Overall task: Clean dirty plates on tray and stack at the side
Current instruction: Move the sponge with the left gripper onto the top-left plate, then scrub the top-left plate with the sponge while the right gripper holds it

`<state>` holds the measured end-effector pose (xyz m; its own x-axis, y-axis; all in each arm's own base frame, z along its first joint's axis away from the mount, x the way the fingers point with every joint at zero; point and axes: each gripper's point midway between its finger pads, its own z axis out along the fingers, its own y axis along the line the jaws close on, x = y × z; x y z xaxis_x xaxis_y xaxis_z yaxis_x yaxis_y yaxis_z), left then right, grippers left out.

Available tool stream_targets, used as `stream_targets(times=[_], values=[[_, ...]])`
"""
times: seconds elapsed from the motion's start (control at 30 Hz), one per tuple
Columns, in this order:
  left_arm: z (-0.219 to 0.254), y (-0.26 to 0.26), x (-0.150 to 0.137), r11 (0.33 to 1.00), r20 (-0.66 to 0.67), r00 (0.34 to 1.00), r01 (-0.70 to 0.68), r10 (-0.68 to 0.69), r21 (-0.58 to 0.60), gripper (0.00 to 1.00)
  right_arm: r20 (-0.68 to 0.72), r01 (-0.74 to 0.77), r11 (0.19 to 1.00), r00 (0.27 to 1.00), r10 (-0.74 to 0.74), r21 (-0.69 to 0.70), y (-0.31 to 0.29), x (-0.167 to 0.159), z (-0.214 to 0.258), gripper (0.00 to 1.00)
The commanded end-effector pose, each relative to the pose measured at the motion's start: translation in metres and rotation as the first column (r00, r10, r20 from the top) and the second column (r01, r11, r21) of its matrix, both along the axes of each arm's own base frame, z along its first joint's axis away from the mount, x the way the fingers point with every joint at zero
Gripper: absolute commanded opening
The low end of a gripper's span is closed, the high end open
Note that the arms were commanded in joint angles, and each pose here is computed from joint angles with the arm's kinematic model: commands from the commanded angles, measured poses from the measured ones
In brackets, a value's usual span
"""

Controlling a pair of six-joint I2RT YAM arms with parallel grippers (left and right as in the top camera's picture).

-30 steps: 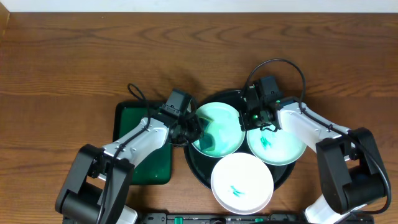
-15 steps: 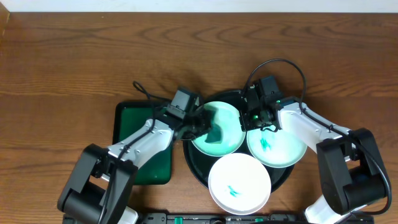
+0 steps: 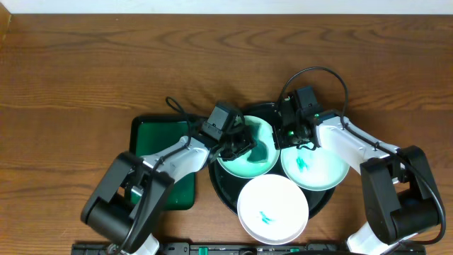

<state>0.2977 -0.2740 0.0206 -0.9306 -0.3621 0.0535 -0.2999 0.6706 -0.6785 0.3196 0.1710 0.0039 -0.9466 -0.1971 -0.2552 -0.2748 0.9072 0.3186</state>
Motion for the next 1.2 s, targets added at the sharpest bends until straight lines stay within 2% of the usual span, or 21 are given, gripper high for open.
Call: stream_targets(times=[0.0, 0.17, 0.23, 0.47, 0.67, 0.87, 0.97, 1.07, 1.17], values=[[-0.027, 0.007, 0.000, 1.000, -0.094, 0.995, -0.021, 0.020, -0.019, 0.07, 0.002, 0.014, 1.000, 1.000, -0.013, -0.026, -0.004, 0.000, 0.003, 0.01], [-0.040, 0.040, 0.011, 0.998, -0.090, 0.995, -0.046, 0.051, 0.053, 0.07, -0.006, 0.016, 0.999, 1.000, -0.016, -0.028, -0.005, -0.002, 0.002, 0.01], [-0.054, 0.075, 0.012, 0.984, -0.107, 0.990, -0.074, 0.092, 0.159, 0.07, -0.010, 0.016, 0.999, 1.000, -0.016, -0.030, -0.005, -0.003, 0.002, 0.01], [-0.073, 0.135, -0.008, 0.933, -0.173, 0.979, -0.038, 0.106, 0.358, 0.07, -0.012, 0.016, 0.999, 1.000, -0.016, -0.031, -0.006, -0.003, 0.001, 0.01], [-0.080, 0.160, -0.025, 0.870, -0.209, 0.971, 0.005, 0.113, 0.493, 0.07, -0.014, 0.017, 0.999, 1.000, -0.017, -0.032, -0.006, -0.004, 0.001, 0.01], [-0.079, 0.160, -0.038, 0.860, -0.261, 0.959, 0.043, 0.106, 0.509, 0.07, -0.014, 0.017, 0.999, 1.000, -0.017, -0.032, -0.006, -0.003, 0.001, 0.01], [-0.078, 0.172, -0.047, 0.804, -0.283, 0.946, 0.043, 0.158, 0.593, 0.07, -0.014, 0.017, 0.999, 1.000, -0.017, -0.032, -0.006, -0.004, 0.001, 0.01], [-0.072, 0.189, -0.056, 0.717, -0.287, 0.928, 0.031, 0.239, 0.697, 0.07, -0.015, 0.017, 0.999, 1.000, -0.017, -0.032, -0.006, -0.004, 0.001, 0.01], [-0.069, 0.182, -0.057, 0.719, -0.297, 0.939, 0.083, 0.176, 0.690, 0.07, -0.014, 0.016, 0.999, 1.000, -0.017, -0.032, -0.006, -0.004, 0.001, 0.01]])
